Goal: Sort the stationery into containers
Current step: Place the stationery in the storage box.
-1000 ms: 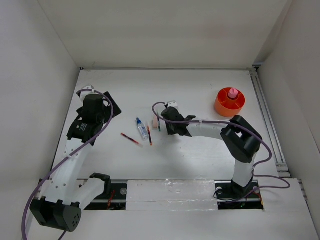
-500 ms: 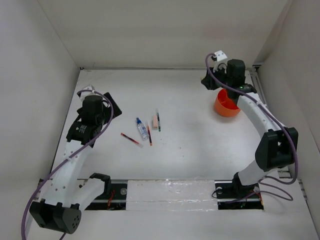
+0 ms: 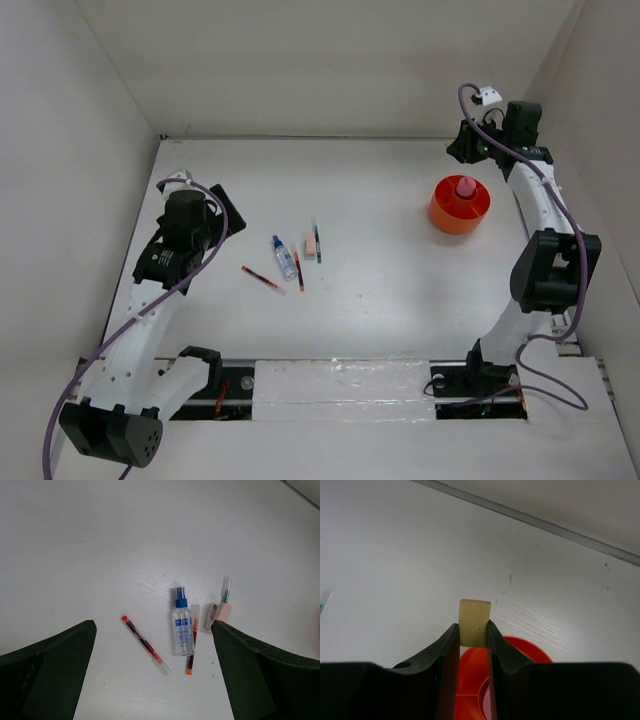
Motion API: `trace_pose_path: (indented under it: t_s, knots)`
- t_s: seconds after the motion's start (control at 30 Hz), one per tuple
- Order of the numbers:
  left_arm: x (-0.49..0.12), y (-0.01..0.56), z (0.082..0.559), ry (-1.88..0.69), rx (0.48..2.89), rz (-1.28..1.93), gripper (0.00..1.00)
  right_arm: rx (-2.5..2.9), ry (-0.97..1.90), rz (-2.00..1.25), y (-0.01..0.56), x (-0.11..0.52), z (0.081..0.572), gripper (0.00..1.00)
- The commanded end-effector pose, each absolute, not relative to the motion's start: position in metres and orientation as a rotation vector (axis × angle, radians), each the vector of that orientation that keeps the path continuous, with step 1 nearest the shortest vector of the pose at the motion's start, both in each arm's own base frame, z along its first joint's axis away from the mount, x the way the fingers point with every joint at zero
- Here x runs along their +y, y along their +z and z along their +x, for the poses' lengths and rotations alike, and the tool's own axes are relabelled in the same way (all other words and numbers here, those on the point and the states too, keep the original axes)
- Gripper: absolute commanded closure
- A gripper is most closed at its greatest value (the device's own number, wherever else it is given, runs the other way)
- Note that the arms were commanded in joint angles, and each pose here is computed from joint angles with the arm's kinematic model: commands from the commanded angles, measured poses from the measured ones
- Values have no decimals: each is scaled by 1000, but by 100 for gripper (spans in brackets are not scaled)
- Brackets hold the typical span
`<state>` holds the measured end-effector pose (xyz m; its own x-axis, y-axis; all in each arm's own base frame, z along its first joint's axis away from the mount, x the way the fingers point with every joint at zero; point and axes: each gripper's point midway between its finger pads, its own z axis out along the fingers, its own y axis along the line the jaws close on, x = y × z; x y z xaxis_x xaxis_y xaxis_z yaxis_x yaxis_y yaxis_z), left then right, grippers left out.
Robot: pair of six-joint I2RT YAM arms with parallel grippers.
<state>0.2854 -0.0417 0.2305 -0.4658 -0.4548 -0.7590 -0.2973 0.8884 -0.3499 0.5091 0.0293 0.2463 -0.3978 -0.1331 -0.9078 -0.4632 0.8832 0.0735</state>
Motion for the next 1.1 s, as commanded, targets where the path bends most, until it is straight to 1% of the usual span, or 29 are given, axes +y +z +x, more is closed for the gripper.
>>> trace_pose_path:
  t_s: [0.0, 0.07, 0.27, 0.47, 0.5, 0.83, 1.0, 1.07]
  knots:
    - [-43, 234, 286, -221, 2068, -516, 0, 1901, 233, -369, 285, 9, 512, 100]
    - [-43, 236, 288, -225, 2059, -515, 0, 1868, 197, -377, 294, 1, 508, 100]
    - [-47, 234, 288, -227, 2071, -505, 0, 1882, 111, -326, 293, -33, 511, 100]
    - [-44, 242, 285, -232, 2037, -507, 0, 1965, 46, -164, 266, -61, 514, 100]
    - [-47, 243, 284, -238, 2040, -498, 0, 1986, 52, -161, 256, -61, 515, 100]
    - [-48, 243, 284, -234, 2039, -494, 0, 2085, 36, 38, 222, -98, 511, 100]
    - [-48, 243, 284, -234, 2039, -494, 0, 2117, 52, 104, 211, -98, 508, 100]
    - [-48, 243, 284, -234, 2039, -494, 0, 2159, 51, 131, 196, -99, 504, 100]
